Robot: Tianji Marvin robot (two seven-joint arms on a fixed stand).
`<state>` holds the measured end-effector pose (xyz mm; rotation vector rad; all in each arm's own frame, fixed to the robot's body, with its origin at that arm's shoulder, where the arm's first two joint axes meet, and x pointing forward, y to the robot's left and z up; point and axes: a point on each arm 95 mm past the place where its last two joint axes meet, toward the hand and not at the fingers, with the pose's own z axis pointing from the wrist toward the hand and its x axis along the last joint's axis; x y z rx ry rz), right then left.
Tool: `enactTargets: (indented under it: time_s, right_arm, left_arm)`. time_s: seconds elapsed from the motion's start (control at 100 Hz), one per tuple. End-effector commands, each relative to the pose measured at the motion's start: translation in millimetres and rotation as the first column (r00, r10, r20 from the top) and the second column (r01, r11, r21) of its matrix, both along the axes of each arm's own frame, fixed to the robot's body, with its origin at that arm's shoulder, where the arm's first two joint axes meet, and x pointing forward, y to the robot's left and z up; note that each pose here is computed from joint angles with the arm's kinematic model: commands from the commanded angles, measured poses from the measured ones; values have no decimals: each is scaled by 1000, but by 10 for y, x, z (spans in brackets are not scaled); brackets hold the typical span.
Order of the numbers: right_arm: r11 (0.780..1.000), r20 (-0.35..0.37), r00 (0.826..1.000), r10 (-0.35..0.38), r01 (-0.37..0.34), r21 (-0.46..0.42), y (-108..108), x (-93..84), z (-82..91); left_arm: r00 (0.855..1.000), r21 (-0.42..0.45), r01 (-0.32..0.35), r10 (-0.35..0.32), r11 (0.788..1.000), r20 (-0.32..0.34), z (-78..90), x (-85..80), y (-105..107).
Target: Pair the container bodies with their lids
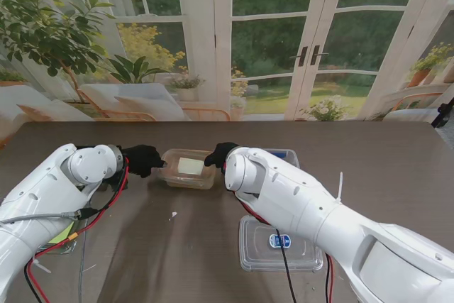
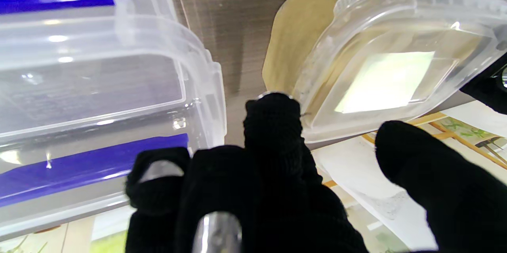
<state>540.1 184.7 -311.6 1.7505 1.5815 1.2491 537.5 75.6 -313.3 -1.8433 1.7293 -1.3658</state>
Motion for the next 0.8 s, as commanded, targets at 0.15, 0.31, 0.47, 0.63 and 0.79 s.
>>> enactTargets:
  time_s: [0.15,0.31,0.47,0.63,0.79]
  right_arm:
    - [1000,-9,1000,21,-21,0,124,35,26]
    - [1000,-5,1000,20,-20,-8,137,58,16]
    - [1000,3,1000,24,-24,-15,133,58,10]
    - [1000,0,1000,22,-22,-19,120,55,-6]
    - [999,-5,1000,20,-21,-26,103,61,-27]
  left_arm:
    - [1000,-19,21,-21,1000,-12,1,50,-86]
    - [1000,-22,23,-23,1000,-15,-2,74,-90]
    - [1000,-24,21,-21,1000,-20,-11,76,-97]
    - [1000,-22,18,-19,1000,-24,-7,67,-104]
    - [999,-21,19,-20,1000,-29,-7,63,-107]
